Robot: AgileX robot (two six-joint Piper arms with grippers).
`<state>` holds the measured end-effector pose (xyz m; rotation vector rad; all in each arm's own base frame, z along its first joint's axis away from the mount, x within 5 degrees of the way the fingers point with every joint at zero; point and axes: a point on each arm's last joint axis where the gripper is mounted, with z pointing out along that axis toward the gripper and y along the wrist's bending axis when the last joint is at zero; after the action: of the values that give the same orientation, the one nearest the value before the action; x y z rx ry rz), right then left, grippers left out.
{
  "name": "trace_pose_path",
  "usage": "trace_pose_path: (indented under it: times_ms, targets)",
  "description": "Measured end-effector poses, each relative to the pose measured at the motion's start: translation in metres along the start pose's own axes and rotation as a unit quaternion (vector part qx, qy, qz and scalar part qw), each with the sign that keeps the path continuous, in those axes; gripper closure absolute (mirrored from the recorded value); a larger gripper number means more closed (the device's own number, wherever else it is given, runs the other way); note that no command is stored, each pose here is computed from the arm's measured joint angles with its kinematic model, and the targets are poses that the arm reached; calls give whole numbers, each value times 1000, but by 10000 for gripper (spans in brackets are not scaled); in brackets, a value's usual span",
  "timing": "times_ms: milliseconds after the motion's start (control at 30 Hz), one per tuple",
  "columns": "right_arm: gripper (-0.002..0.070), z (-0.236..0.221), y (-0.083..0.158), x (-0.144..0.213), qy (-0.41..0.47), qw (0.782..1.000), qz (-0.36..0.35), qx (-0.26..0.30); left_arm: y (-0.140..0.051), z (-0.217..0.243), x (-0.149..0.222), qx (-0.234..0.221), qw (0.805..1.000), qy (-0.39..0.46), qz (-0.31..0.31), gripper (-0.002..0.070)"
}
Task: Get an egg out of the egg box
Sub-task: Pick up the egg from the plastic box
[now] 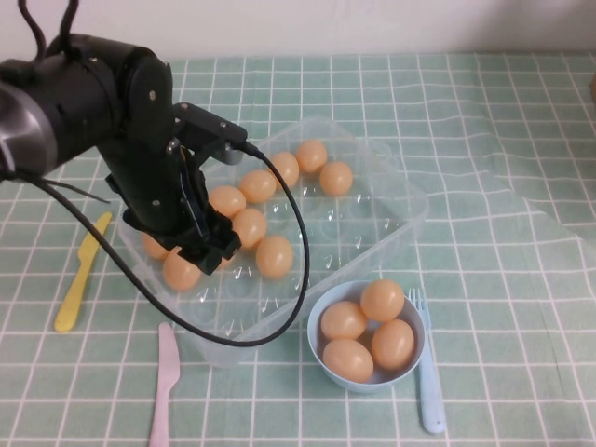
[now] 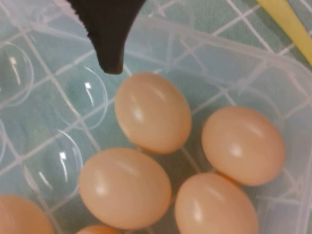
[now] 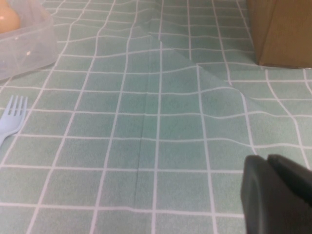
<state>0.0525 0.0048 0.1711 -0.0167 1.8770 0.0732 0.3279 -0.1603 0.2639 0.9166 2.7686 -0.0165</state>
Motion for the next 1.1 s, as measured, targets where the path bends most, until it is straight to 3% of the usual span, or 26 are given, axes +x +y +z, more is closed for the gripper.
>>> trace_pose_path:
  times_ms: [467,933,1100]
  targets:
    - [694,0,0,0,0,1000,0,0,10,35,-10,-47,998,18,31,244]
    - [694,0,0,0,0,1000,0,0,11,50,-17,-46,998,26,25,243]
    - [694,0,0,0,0,1000,0,0,11,52,-17,-46,999,27,8,203]
